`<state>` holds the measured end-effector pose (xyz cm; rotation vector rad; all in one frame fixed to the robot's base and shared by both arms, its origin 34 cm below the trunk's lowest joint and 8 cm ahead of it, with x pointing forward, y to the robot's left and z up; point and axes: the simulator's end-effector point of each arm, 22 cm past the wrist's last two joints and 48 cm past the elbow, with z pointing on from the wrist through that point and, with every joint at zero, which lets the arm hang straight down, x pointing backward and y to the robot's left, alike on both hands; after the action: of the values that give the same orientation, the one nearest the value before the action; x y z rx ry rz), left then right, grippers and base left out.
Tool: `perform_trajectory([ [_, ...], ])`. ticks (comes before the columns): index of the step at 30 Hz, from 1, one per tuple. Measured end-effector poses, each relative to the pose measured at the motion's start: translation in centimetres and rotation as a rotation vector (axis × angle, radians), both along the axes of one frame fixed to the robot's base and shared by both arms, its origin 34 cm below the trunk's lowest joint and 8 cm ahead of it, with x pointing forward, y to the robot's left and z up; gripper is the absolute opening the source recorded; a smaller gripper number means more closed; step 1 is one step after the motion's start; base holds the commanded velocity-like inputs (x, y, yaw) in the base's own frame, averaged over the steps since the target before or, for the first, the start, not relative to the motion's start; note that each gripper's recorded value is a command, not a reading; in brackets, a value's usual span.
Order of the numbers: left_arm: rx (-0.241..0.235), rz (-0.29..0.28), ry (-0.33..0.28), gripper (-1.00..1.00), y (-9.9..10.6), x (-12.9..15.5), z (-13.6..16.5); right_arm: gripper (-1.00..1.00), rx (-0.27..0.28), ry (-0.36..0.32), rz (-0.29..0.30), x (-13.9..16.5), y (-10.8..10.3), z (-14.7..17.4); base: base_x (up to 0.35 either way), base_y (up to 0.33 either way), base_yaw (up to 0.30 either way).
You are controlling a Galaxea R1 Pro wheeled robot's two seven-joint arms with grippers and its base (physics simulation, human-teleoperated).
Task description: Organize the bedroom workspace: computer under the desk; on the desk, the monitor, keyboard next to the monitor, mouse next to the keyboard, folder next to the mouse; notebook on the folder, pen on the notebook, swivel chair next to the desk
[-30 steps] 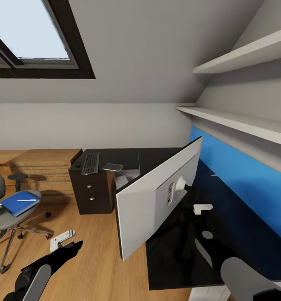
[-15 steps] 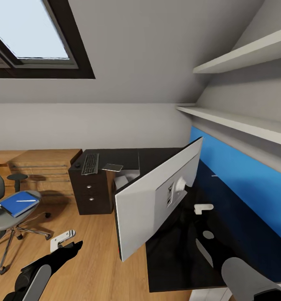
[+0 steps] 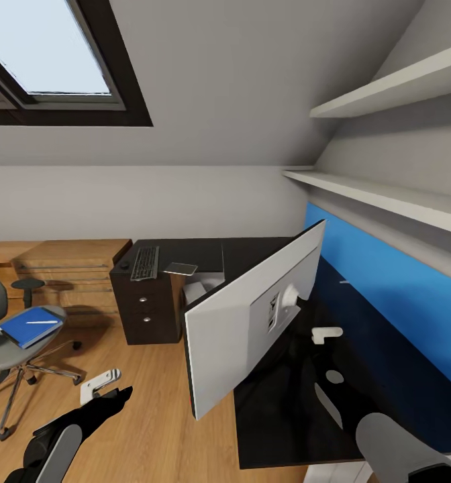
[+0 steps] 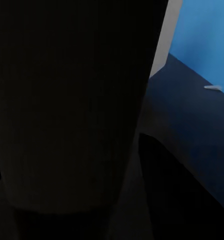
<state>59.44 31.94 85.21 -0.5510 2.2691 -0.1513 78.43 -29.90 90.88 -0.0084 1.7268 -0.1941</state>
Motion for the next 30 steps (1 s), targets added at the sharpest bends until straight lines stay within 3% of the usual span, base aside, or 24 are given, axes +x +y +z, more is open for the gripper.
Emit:
perform_trajectory([
  [17, 0.002, 0.001, 0.001, 1.00, 0.1, 0.0, 0.0, -1.00, -0.001, 0.000, 0.002, 0.0, 0.0, 0.0, 0.000, -0.002, 0.000],
  [22, 0.001, 0.031, -0.003, 1.00, 1.4, 0.0, 0.2, -1.00, -0.005, 0.000, 0.006, 0.0, 0.0, 0.0, 0.000, -0.228, 0.000],
  [30, 0.001, 0.035, -0.004, 1.00, 1.5, -0.1, 0.2, -1.00, -0.006, 0.000, 0.006, 0.0, 0.0, 0.0, 0.014, -0.305, 0.000],
])
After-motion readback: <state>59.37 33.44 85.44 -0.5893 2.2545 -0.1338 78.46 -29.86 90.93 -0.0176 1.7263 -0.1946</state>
